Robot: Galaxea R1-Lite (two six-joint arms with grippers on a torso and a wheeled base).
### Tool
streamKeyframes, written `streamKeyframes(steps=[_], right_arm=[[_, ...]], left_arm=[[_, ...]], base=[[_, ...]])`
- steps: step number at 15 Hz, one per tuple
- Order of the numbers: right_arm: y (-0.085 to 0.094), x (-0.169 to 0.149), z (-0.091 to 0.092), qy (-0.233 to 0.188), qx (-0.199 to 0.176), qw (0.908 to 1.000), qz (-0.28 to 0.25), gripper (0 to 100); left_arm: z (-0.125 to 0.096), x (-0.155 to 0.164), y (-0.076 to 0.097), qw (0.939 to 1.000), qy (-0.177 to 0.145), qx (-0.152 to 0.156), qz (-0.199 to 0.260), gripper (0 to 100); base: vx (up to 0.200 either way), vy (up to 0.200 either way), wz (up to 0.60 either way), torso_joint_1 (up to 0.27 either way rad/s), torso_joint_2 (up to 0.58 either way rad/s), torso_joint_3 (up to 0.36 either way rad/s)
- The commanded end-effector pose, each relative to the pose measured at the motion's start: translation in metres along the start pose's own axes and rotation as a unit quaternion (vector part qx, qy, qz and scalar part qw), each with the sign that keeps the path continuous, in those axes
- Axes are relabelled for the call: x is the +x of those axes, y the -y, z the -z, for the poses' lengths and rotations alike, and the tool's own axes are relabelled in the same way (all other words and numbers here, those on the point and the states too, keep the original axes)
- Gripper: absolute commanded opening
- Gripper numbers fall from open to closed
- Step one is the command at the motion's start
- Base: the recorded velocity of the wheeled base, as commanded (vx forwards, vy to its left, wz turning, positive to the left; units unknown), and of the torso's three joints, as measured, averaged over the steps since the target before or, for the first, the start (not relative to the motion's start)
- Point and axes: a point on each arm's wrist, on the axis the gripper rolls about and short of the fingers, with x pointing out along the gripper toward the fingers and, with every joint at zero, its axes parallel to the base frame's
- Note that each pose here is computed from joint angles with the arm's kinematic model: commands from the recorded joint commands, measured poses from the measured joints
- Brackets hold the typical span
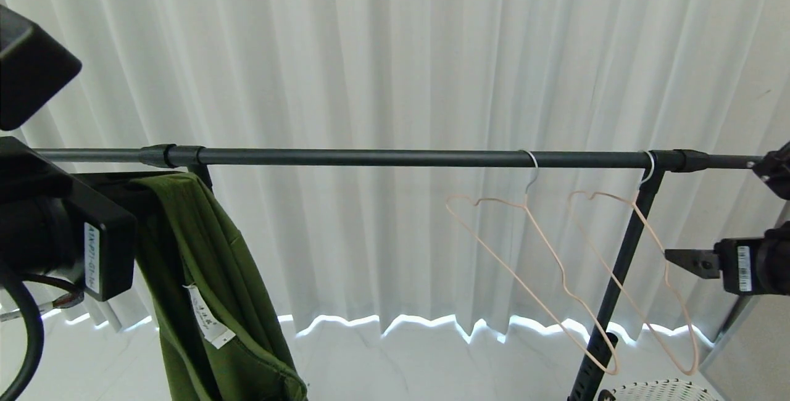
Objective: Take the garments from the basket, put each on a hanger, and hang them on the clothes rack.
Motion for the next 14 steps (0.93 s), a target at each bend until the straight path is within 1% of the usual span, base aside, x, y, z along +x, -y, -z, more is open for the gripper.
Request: streamKeyframes(steps=[1,4,5,9,10,14], right_arm=[[-0.015,0.060,0.004,-0.048,-0.008,0.9987,0.017,100],[-0.021,0.090,0.009,-0.062,-0.014,0.9973,0.038,100],[-0.022,0.094,0.010,-0.063,-0.013,0.9972,0.039,100],[-0.021,0.093,0.011,-0.064,0.018,0.9969,0.042,100],[-0.020,0.093,0.015,-0.068,0.022,0.9965,0.044,100],[-0.016,0.090,0.026,-0.078,0.019,0.9950,0.059,100]], left_arm=[[0.001,0.000,0.000,1.0000,-0.001,0.000,0.000,0],[0.003,0.000,0.001,1.0000,-0.003,0.000,0.000,0],[0.003,0.000,0.001,1.0000,-0.004,0.001,0.001,0],[0.009,0.003,0.004,0.9999,-0.014,0.005,0.004,0],[0.011,0.002,0.004,0.9999,-0.012,0.006,0.005,0],[0.011,0.001,0.005,0.9999,-0.011,0.007,0.008,0]], base=[[0.000,0.000,0.00,0.000,0.00,0.000],[0.000,0.000,0.00,0.000,0.00,0.000],[0.000,0.000,0.00,0.000,0.00,0.000],[0.000,0.000,0.00,0.000,0.00,0.000],[0.000,0.000,0.00,0.000,0.00,0.000],[0.000,0.000,0.00,0.000,0.00,0.000]])
